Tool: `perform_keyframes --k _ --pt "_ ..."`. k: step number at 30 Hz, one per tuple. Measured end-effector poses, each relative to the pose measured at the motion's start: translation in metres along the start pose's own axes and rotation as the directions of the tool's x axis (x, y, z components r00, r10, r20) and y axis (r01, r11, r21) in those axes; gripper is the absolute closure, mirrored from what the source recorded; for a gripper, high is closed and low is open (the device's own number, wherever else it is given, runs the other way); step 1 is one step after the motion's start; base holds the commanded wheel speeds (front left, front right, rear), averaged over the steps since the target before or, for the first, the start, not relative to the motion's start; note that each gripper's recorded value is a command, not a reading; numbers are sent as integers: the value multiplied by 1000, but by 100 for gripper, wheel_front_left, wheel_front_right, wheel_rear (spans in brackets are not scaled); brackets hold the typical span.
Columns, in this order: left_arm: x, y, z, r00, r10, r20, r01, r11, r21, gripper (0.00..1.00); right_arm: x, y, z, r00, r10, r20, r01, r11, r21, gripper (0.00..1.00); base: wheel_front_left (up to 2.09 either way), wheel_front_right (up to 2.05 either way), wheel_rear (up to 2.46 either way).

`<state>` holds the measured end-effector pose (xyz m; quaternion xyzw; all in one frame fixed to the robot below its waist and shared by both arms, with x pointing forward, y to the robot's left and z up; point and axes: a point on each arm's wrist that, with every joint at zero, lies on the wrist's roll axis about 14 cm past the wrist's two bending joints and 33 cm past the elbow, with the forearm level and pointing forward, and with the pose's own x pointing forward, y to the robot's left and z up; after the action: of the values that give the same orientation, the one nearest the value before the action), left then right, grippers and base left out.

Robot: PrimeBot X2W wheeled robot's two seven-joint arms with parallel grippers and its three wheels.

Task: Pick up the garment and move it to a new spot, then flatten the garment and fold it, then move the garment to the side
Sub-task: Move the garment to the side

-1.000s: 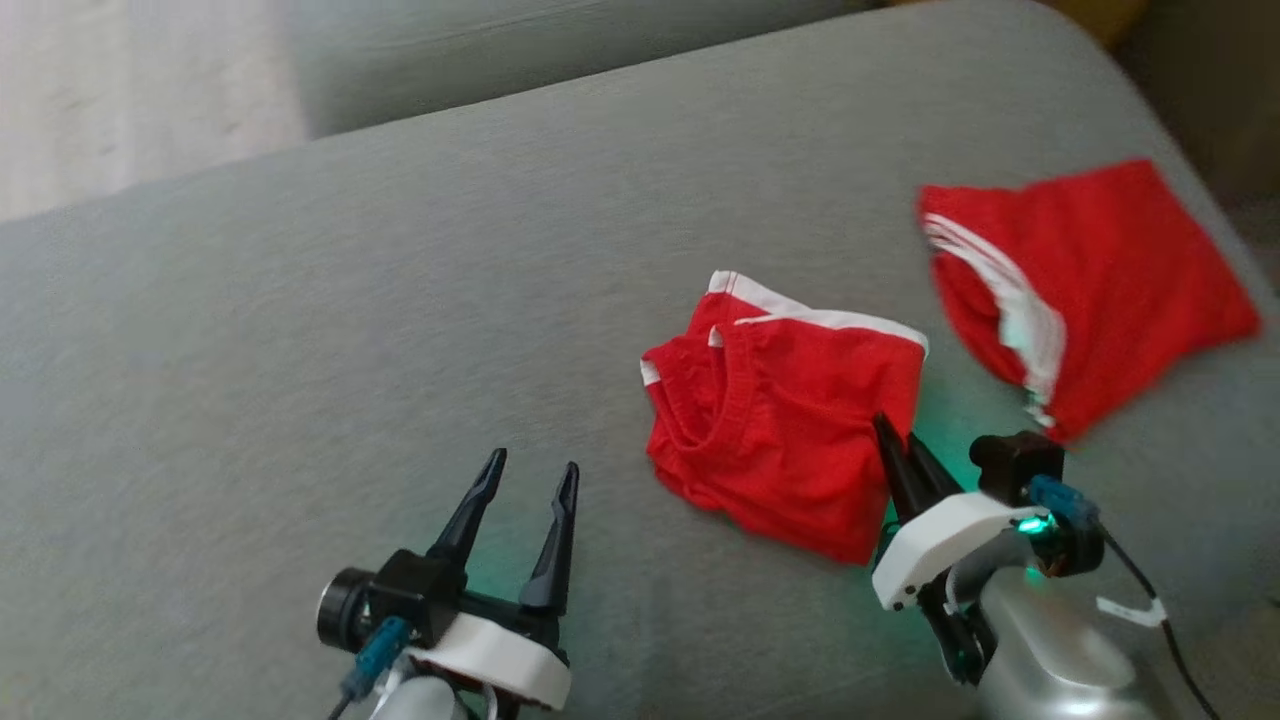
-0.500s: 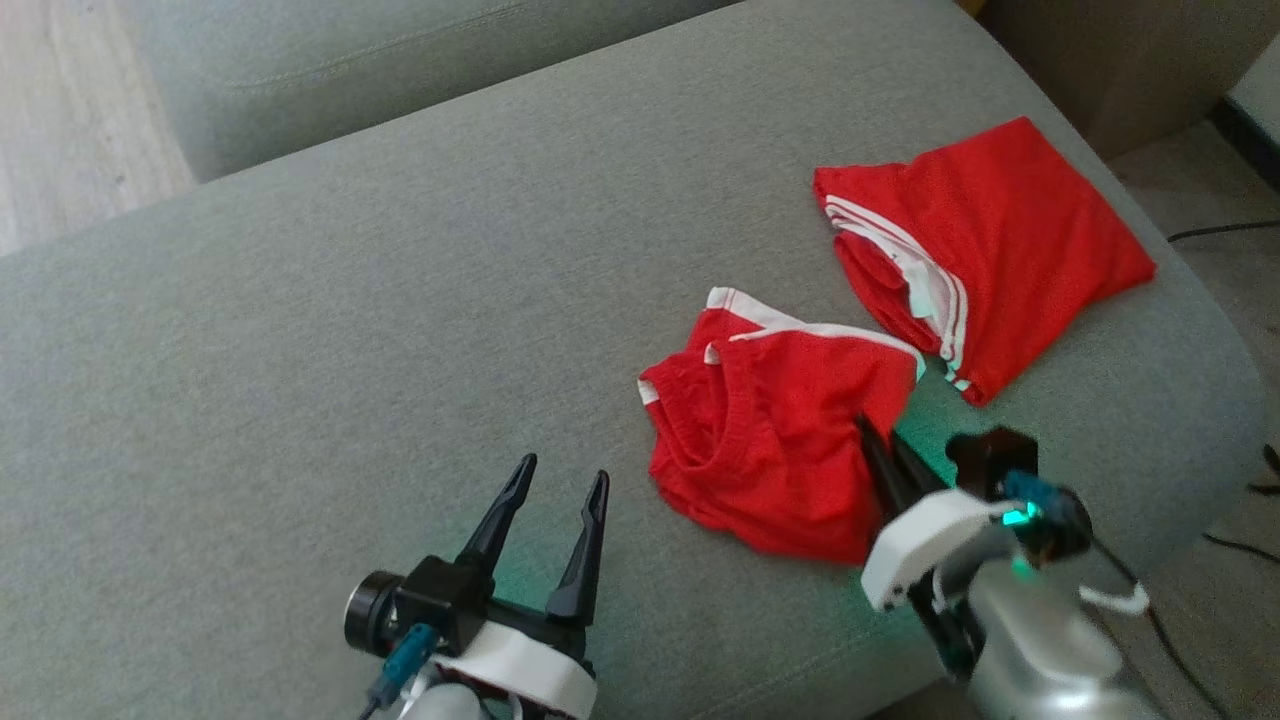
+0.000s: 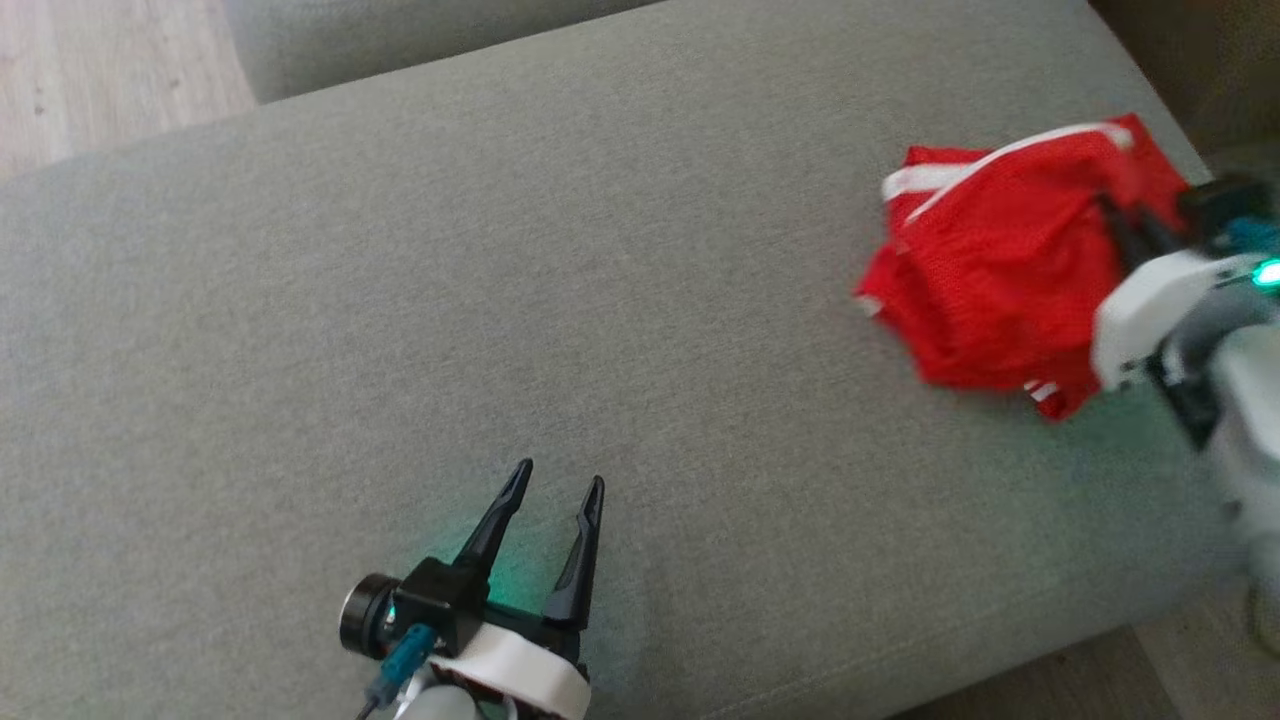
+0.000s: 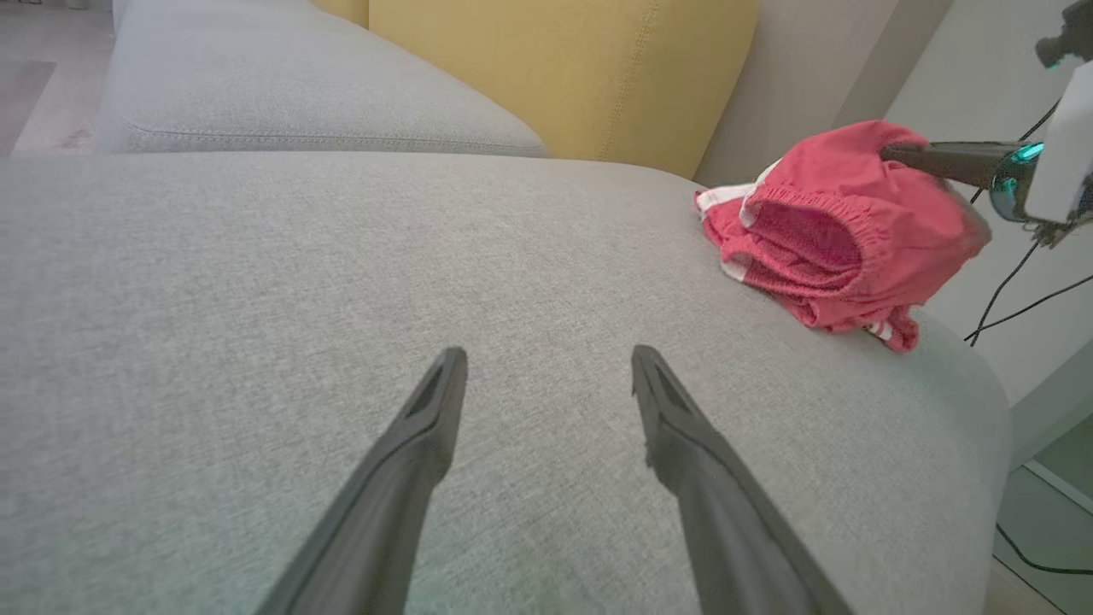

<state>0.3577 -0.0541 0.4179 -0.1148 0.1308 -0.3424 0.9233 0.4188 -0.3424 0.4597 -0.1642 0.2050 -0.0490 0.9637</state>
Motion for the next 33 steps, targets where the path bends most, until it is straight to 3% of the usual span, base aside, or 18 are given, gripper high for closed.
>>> perform_keyframes --k 5,6,7,13,16,24,33 --pt "2 9 -1 1000 15 -1 -15 1000 6 0 5 -39 -7 995 -82 -62 79 996 -52 100 0 0 0" --pt "3 11 1 1000 19 3 -19 1000 9 0 5 -45 -8 992 -99 -72 96 994 -46 68 0 0 0" --pt "4 13 2 1000 23 5 -23 1000 9 0 5 -52 -10 990 -118 -79 115 993 -39 0 0 0 0" --pt "5 22 4 999 48 11 -48 999 16 0 7 -80 13 979 -204 28 204 979 -11 0 0 0 0" --pt "3 30 9 997 78 25 -78 997 18 0 8 -75 31 971 -213 105 211 977 28 0 0 0 0" --pt "-7 59 22 980 189 62 -190 981 25 0 11 14 97 927 -102 362 53 988 143 0 0 0 0" --pt "-32 96 31 936 338 95 -341 940 12 0 -13 98 49 947 16 322 -103 961 258 0 0 0 0"
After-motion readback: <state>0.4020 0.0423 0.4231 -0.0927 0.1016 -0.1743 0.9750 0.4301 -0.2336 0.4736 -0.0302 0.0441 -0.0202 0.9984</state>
